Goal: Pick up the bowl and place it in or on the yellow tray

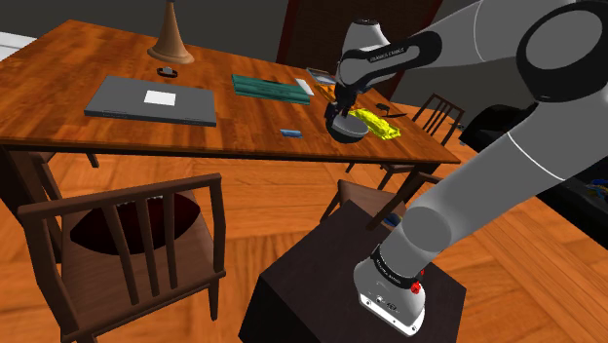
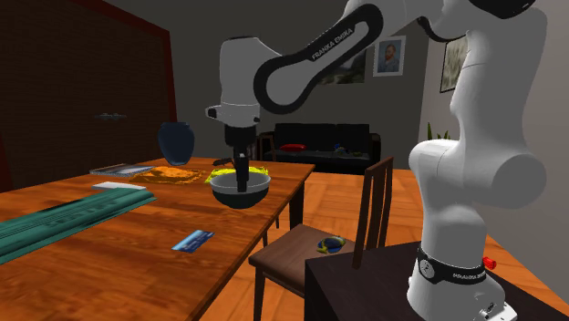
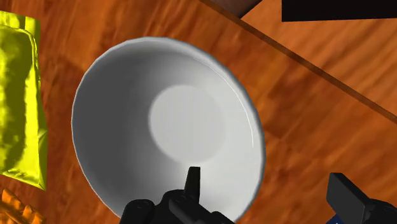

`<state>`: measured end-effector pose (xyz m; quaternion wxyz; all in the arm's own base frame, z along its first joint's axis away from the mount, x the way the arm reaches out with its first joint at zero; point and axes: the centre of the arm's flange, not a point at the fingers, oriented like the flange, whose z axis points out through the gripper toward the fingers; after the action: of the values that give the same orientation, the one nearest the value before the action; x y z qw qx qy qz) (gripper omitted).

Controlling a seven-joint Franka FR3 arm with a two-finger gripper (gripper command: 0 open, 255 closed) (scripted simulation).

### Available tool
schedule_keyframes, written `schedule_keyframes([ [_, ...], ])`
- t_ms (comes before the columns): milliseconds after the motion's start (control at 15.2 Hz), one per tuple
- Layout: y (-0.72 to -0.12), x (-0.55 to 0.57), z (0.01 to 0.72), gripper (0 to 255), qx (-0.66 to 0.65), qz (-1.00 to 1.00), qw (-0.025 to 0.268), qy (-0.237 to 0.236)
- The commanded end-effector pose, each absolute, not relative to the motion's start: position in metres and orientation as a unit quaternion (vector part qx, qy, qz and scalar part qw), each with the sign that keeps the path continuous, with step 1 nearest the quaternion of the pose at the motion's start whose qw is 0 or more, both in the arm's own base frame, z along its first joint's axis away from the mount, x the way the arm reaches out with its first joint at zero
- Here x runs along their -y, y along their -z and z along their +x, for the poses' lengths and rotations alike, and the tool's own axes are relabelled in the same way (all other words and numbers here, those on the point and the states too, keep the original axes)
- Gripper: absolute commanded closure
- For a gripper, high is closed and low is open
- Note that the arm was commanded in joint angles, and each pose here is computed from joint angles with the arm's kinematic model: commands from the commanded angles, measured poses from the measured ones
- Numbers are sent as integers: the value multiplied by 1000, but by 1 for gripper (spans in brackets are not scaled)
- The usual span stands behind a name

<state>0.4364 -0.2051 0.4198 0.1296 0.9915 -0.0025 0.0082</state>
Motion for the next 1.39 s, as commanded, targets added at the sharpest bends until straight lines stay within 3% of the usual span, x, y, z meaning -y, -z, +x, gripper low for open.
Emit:
schedule_keyframes([
  [0, -409, 208, 436, 0, 2, 991, 130, -9],
  [726, -391, 213, 436, 0, 2, 991, 130, -8],
  [792, -391, 213, 436, 255, 2, 991, 130, -8],
  [1320, -391, 213, 436, 255, 2, 991, 130, -8],
])
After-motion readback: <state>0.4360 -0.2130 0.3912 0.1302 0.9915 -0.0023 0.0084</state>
